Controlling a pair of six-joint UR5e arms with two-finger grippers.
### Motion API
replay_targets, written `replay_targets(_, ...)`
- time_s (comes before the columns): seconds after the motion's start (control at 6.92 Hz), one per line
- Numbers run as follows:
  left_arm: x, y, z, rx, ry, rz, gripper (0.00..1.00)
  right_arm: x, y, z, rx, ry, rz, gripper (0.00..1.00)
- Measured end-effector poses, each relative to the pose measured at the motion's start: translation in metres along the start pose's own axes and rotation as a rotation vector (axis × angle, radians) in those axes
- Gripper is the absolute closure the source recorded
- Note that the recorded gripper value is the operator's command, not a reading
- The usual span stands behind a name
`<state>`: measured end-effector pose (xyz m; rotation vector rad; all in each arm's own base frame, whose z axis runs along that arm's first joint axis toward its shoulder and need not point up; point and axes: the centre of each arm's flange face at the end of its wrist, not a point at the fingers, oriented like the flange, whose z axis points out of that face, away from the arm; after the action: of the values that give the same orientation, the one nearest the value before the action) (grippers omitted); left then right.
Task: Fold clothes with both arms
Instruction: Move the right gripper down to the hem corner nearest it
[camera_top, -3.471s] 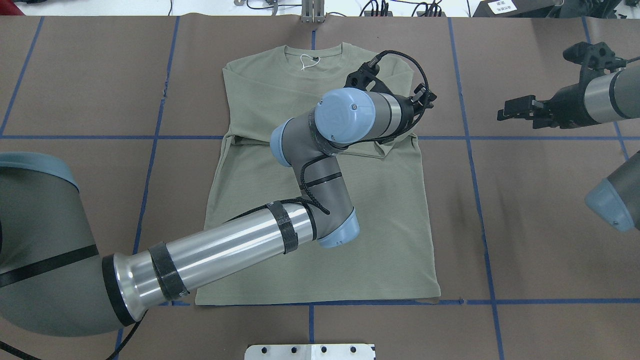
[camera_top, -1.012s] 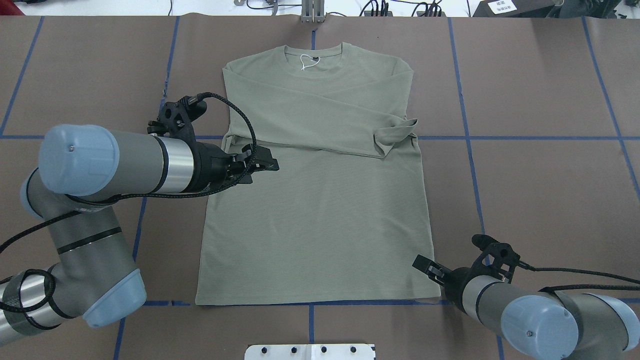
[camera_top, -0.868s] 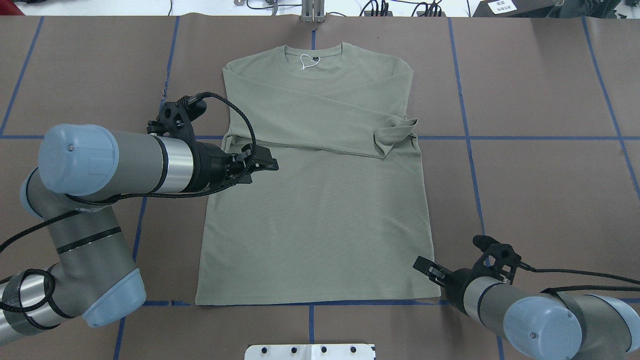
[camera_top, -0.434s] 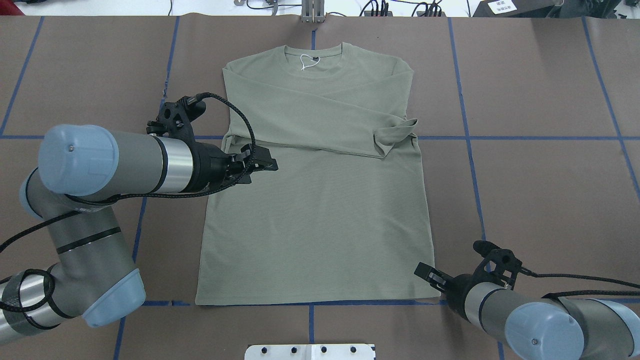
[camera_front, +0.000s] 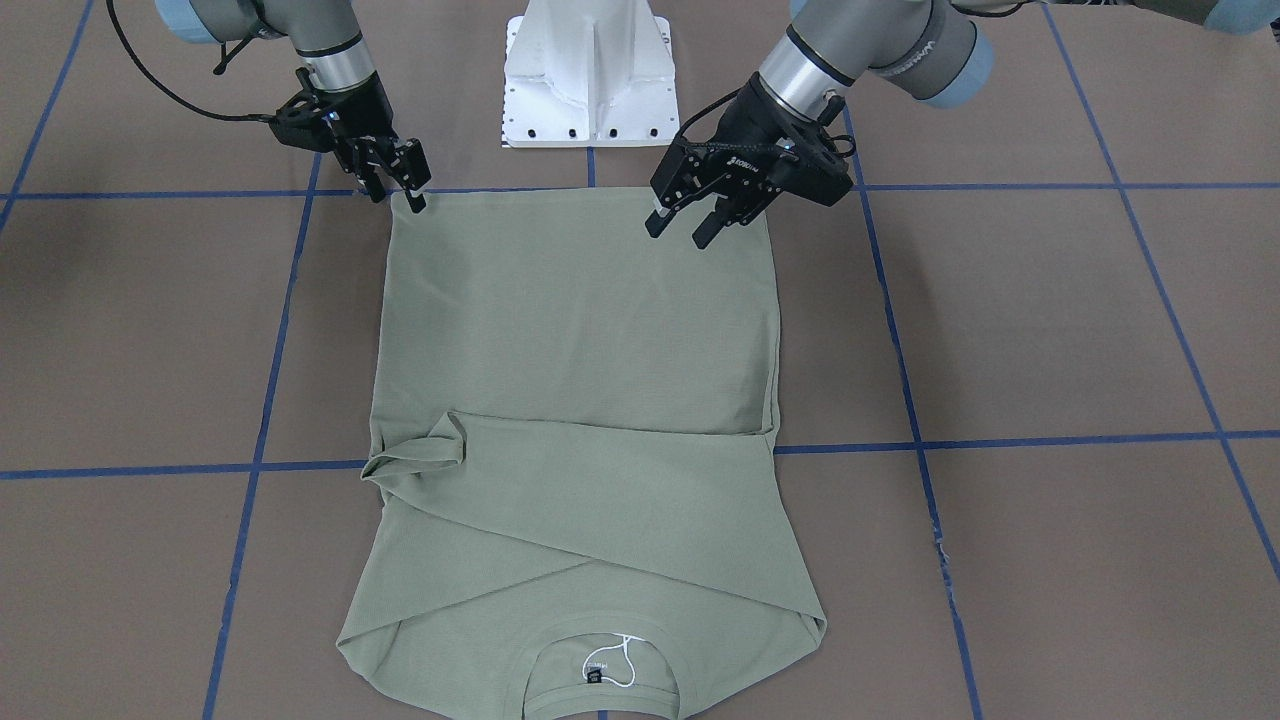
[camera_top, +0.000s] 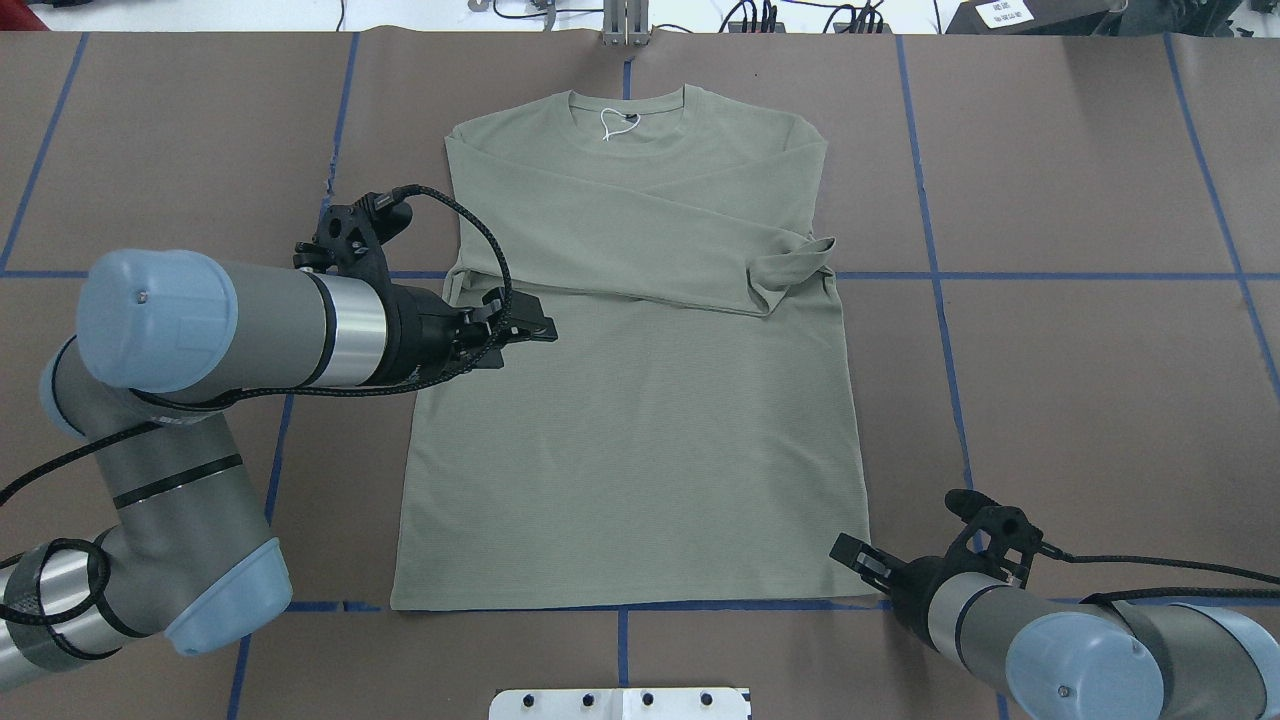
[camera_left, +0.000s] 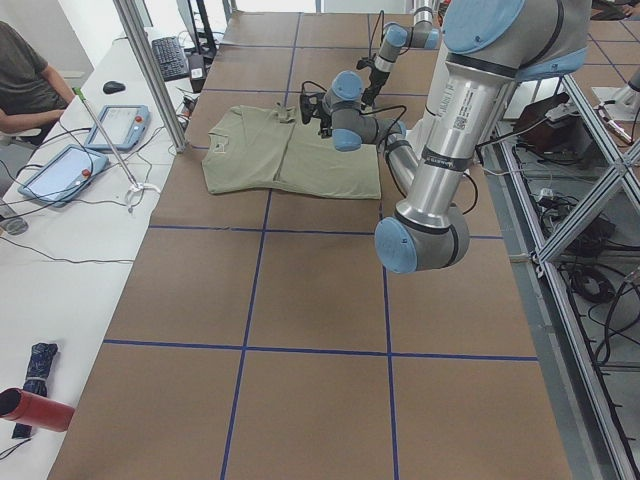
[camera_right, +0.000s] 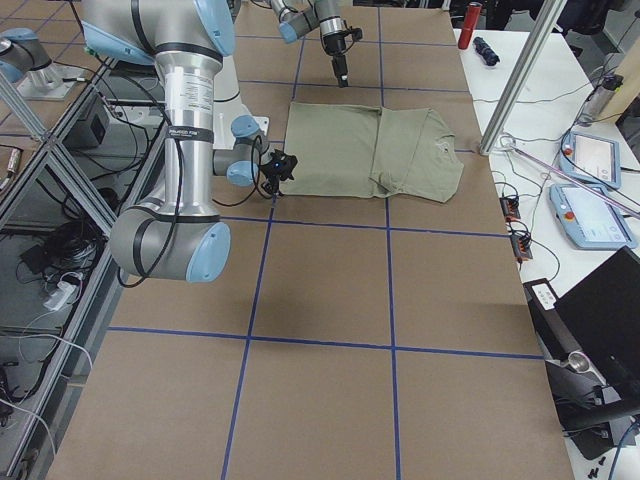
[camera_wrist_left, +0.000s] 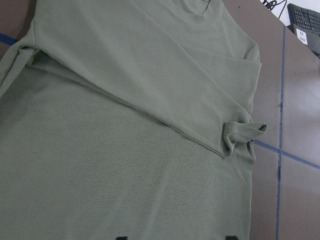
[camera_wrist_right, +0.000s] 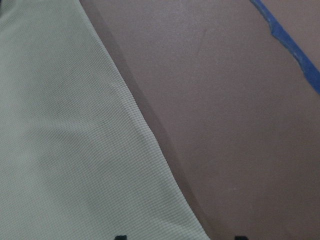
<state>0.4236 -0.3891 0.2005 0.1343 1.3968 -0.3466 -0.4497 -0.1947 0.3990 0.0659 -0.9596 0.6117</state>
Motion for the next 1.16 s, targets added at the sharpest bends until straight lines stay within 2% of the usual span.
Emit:
replay_targets(0.87, 0.0004, -0.0001, 0.0000, 0.000, 0.001, -0.003, 0.28, 0.0041, 0.0054, 0.0012, -0.005, 0.013, -0.010, 0.30)
replay_targets(1.01, 0.0004, -0.0005, -0.0002, 0.002, 0.001, -0.003, 0.28, 0.0054, 0.0067, 0.0014, -0.007, 0.016, -0.013, 0.38)
replay_targets(1.16, 0.0004, -0.0008, -0.0003, 0.003, 0.001, -0.004, 0.28, 0.0066, 0.0081, 0.0015, -0.009, 0.018, -0.015, 0.51)
